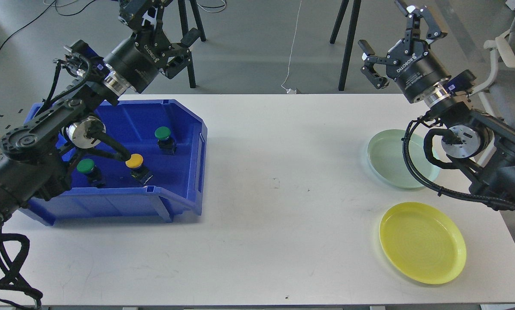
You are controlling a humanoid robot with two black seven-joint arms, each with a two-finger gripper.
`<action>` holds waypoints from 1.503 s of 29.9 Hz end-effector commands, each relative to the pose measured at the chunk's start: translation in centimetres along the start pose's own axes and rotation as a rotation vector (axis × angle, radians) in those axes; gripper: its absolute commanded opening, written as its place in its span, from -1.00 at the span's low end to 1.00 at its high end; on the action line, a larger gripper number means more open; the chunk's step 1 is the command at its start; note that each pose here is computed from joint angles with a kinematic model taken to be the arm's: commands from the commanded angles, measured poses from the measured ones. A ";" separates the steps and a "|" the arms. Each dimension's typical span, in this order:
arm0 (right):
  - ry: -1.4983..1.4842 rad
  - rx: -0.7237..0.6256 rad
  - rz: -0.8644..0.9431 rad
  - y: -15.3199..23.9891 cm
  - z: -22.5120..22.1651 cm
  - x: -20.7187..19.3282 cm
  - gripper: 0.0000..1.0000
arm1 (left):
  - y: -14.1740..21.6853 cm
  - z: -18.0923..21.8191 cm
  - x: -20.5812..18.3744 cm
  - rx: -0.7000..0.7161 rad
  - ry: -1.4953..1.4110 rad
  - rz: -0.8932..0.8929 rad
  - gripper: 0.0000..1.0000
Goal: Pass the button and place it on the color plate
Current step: 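Move the left gripper over the blue bin toward the buttons, then lower the left gripper onto a yellow-topped button in the bin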
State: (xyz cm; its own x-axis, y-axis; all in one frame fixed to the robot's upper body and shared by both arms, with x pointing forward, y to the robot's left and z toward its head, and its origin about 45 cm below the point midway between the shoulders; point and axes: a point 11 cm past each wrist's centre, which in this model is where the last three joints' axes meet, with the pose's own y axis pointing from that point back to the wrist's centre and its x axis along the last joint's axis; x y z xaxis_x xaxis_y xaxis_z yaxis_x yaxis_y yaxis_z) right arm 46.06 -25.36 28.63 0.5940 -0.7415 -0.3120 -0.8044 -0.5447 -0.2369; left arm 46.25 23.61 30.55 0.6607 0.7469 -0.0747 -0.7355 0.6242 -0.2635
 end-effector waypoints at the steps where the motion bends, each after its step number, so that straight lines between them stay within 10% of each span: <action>1: 0.028 -0.020 -0.065 0.2 -0.3 -1.4 0.98 | 0.5 -0.7 0.7 0.017 0.002 0.026 1.00; 8: 0.027 0.011 -0.066 0.1 -1.4 -1.4 0.98 | 1.1 -1.2 2.1 0.023 0.016 0.084 1.00; 17: 0.029 0.030 0.029 3.3 -2.2 1.7 0.98 | -0.6 5.0 -8.1 -0.150 -0.013 -0.270 1.00; 29: 0.025 0.054 0.101 5.0 -2.5 3.7 0.98 | 5.6 2.0 -2.2 0.692 -0.961 -0.692 1.00; 45: -0.002 0.024 0.137 6.7 -0.6 4.3 0.98 | 9.8 -1.6 3.9 1.116 -1.263 -0.907 0.99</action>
State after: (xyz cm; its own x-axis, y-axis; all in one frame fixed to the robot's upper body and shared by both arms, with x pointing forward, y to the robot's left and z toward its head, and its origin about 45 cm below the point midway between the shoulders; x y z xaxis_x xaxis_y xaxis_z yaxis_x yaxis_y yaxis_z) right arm 43.36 -32.21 26.49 0.4842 -0.8054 -0.3420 -0.8745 -0.4327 -0.2193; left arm 41.92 32.02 26.94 0.7397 -0.4471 0.5029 -0.3808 0.3380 0.8607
